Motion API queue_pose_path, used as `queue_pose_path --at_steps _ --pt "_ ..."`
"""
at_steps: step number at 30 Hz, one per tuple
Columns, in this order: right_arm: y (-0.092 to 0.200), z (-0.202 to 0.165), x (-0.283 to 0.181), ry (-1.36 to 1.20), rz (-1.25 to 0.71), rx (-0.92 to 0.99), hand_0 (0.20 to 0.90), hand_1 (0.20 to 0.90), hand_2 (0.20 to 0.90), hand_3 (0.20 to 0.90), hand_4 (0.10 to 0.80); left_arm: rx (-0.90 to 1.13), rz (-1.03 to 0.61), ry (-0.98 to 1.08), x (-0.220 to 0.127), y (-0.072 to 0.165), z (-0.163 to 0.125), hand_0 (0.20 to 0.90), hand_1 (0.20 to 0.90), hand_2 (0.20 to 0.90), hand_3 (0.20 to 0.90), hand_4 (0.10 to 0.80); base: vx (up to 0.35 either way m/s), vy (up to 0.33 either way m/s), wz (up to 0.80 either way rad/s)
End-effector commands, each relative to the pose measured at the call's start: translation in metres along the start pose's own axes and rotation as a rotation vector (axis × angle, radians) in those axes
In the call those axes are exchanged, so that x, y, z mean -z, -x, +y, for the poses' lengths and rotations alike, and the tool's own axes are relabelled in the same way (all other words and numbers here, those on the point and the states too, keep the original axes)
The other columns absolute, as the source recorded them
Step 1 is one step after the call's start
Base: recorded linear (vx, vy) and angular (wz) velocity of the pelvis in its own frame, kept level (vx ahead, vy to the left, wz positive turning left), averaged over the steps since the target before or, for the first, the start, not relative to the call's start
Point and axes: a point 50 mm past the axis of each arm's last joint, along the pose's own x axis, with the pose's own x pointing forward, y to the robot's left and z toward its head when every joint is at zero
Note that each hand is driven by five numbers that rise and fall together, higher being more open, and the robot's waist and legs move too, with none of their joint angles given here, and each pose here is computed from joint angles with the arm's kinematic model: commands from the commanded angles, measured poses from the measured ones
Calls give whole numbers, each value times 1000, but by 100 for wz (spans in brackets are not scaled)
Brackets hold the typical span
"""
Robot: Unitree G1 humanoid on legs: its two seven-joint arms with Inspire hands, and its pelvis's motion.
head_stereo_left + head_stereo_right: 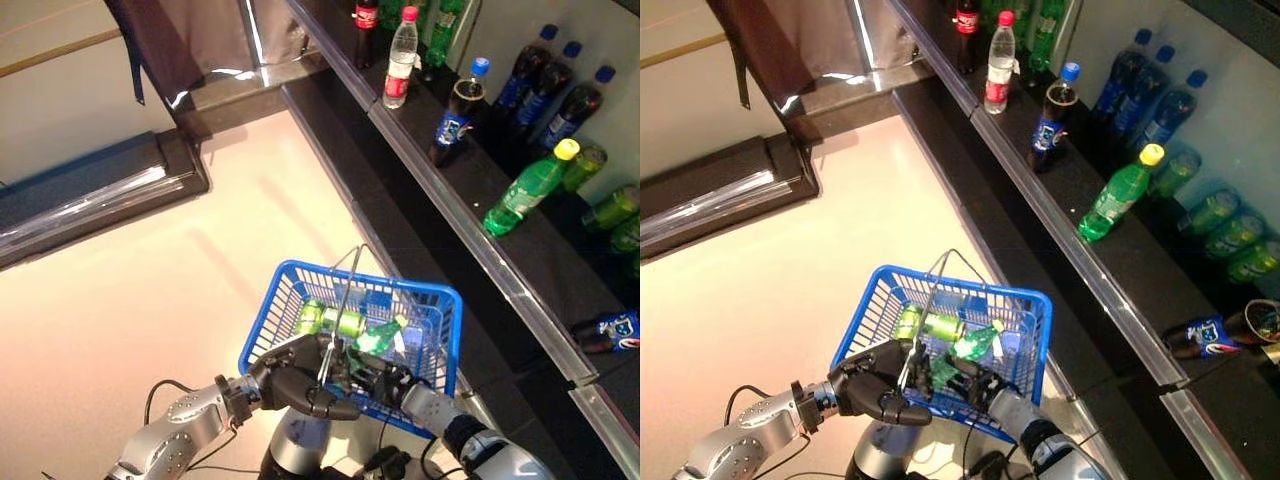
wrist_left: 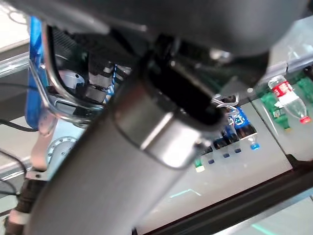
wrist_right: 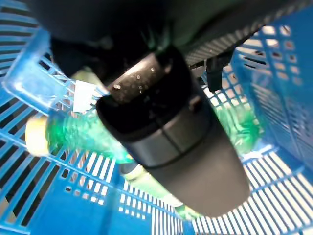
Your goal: Pick up the drink and place into the basket.
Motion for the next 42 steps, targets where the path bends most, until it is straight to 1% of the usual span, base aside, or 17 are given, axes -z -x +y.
queue_pose_path --at_steps 1,6,7,14,17,19,21,23,24,29,35,40,41,42 --pt "-1 22 19 -94 16 -94 900 900 900 900 800 502 -473 -165 -81 -5 -81 300 300 300 200 100 58 -14 0" --pt "1 28 19 -105 -27 -142 900 900 900 900 800 476 -452 -154 -77 -4 -77 300 300 300 200 100 51 -15 1" --pt "6 35 20 -108 -68 -185 900 900 900 900 800 446 -440 -148 -73 -1 -73 300 300 300 200 100 70 -19 0" --pt "31 53 24 -60 -152 -355 900 900 900 900 800 354 -427 -148 -64 7 -61 300 300 300 200 100 31 -27 -3" --pt "58 58 21 6 -218 -499 900 900 900 900 800 262 -426 -149 -53 14 -50 300 300 300 200 100 13 -16 -8" --pt "68 61 18 28 -245 -561 900 900 900 900 800 219 -426 -148 -49 16 -47 300 300 300 200 100 18 -4 -17" --pt "87 66 14 64 -270 -641 900 900 900 900 800 154 -428 -144 -44 21 -40 300 300 300 200 100 21 -9 -17" --pt "93 66 14 75 -275 -662 900 900 900 900 800 131 -428 -143 -41 24 -37 300 300 300 200 100 24 -2 -11" --pt "108 60 10 89 -302 -708 900 900 900 900 800 60 -420 -127 -31 31 -31 300 300 300 200 100 31 9 -16" --pt "130 45 4 105 -357 -761 900 900 900 900 800 -80 -392 -78 -9 45 -23 300 300 300 200 100 32 23 -19" --pt "142 36 1 130 -376 -784 900 900 900 900 800 -168 -386 -34 4 53 -18 300 300 300 200 100 14 33 -16" --pt "154 30 0 157 -383 -831 900 900 900 900 800 -307 -367 -27 15 60 -11 300 300 300 200 100 21 31 -22" --pt "154 30 0 157 -383 -831 900 900 900 900 800 -307 -367 -27 15 60 -11 300 300 300 200 100 13 42 -16" --pt "157 28 -2 168 -392 -846 900 900 900 900 800 -396 -355 -18 21 62 -4 300 300 300 200 100 -1 51 -4"
